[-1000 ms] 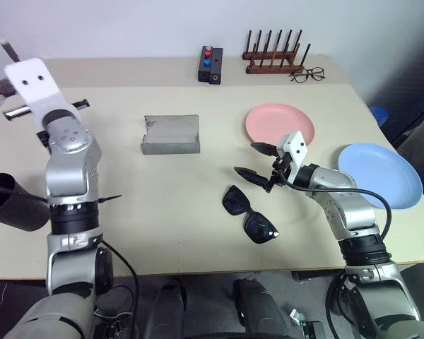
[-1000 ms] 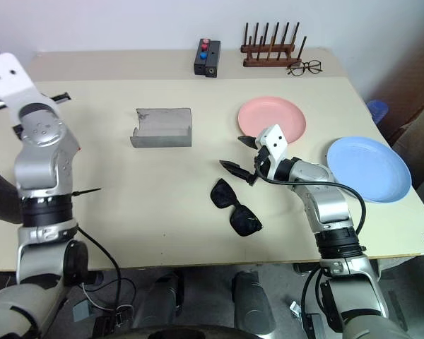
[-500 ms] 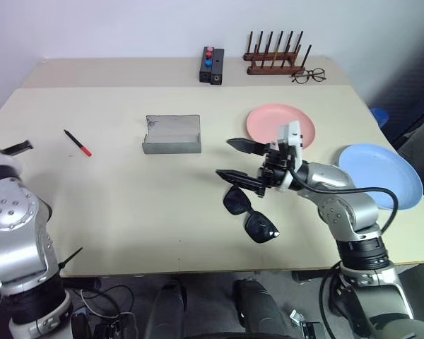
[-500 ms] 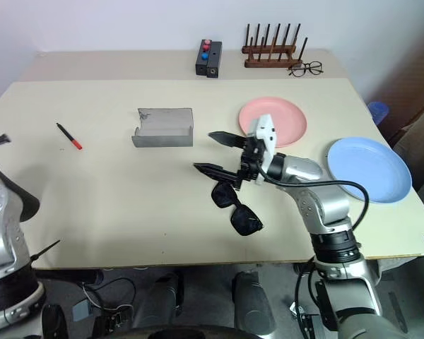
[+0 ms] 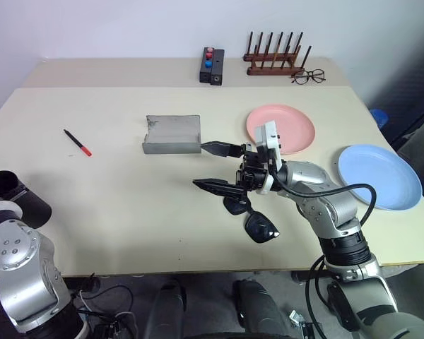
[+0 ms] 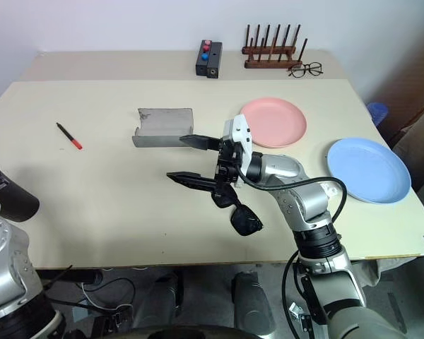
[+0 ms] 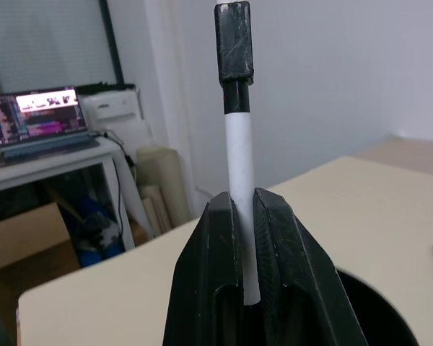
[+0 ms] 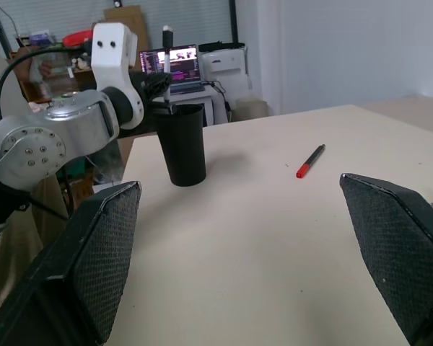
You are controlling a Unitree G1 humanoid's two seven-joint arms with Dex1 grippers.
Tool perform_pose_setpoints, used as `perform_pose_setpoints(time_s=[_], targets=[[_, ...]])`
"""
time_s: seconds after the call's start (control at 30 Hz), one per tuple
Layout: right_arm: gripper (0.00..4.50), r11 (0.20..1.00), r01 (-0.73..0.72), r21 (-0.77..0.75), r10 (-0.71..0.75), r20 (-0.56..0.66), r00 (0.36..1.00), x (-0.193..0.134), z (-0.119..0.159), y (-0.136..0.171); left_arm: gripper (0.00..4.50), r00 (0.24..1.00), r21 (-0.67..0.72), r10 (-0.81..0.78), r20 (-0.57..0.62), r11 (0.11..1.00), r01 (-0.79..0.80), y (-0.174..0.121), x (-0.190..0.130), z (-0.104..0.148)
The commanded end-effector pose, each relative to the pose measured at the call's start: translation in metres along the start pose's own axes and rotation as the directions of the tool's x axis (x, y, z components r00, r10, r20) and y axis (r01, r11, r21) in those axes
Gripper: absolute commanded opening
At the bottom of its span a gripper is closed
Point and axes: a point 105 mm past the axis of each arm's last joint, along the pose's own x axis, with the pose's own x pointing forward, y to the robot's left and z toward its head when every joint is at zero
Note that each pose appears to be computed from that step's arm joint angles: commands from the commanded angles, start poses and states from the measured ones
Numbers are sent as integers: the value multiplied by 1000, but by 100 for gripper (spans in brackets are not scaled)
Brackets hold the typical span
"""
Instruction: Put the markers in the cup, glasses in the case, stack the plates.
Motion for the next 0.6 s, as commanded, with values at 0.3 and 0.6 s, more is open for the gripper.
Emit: perform_pose_setpoints(time_s=[0.3,0.6], targets=[[450,999,-12,-41,13,21,1000,1,7,5,2,999,-7,19,34,1000,-19,1,-7,1],[450,999,-23,-34,24,31,999,1,7,8,2,1000,-12,21,18,1000,-21,-2,-6,-5]])
